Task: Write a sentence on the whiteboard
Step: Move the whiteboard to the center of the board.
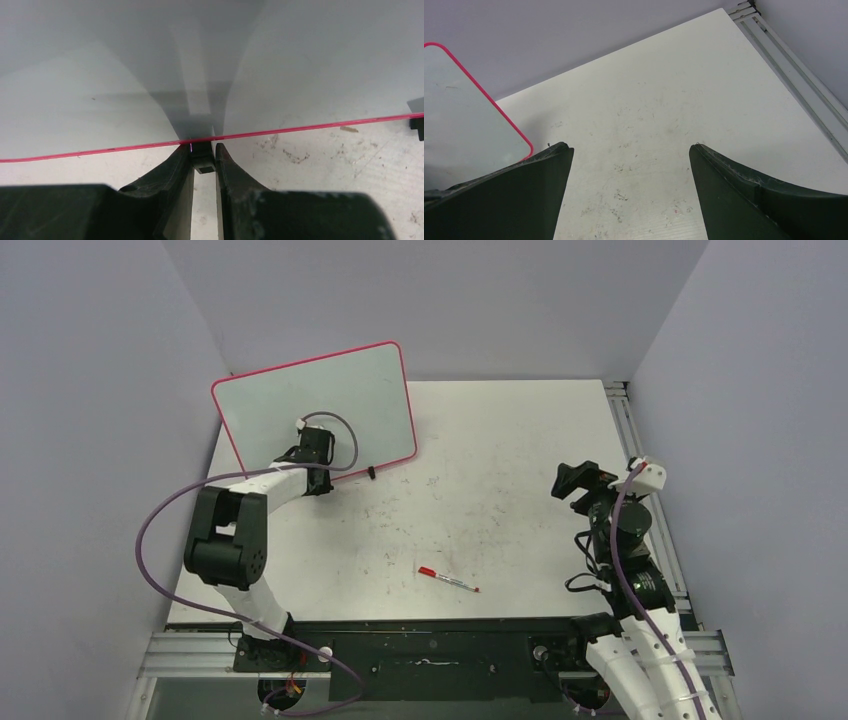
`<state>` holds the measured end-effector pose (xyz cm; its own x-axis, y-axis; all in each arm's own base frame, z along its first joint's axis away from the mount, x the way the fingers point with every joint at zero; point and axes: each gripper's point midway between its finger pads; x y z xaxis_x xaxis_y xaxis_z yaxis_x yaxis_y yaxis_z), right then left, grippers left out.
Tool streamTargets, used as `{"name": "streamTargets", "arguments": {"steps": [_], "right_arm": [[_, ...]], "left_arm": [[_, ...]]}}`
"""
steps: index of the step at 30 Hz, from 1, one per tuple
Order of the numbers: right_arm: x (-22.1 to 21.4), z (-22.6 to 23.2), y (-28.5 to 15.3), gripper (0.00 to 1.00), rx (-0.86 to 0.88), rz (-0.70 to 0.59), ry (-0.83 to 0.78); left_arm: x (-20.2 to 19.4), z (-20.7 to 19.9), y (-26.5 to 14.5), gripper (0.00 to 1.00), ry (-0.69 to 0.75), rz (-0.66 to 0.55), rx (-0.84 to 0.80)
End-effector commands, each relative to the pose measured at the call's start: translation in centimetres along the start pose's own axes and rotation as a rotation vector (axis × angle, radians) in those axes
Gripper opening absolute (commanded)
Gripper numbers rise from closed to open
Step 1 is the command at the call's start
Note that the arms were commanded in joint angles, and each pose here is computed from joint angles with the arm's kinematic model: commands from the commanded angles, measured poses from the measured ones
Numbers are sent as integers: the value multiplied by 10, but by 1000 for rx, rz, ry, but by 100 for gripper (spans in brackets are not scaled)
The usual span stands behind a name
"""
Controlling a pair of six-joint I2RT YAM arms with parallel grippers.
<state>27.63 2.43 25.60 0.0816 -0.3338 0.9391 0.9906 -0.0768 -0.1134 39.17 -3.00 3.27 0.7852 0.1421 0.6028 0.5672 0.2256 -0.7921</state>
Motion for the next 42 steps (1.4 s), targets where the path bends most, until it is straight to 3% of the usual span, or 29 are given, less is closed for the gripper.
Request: {"name": "streamTargets", "arguments": {"steps": [1, 19, 42], "right_arm": [[6, -2, -3, 90, -3, -31, -10], [8, -4, -14, 90, 5, -46, 2], [7, -7, -17, 90, -3, -45, 5]], "left_arm": [[-15, -1, -24, 0, 48, 48, -37], [-65, -10, -49, 0, 80, 140, -31], [-94, -37, -60, 0, 152, 201, -54]]}}
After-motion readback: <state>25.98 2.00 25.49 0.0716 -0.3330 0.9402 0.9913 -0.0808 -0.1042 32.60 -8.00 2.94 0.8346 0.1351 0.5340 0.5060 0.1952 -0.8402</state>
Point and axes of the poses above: each gripper's point midway between its finger pads, its own y axis out along the fingers, its own z axis along the line the jaws close on, x = y × z, and after that the axes turned 2 degrees about -y, right-handed
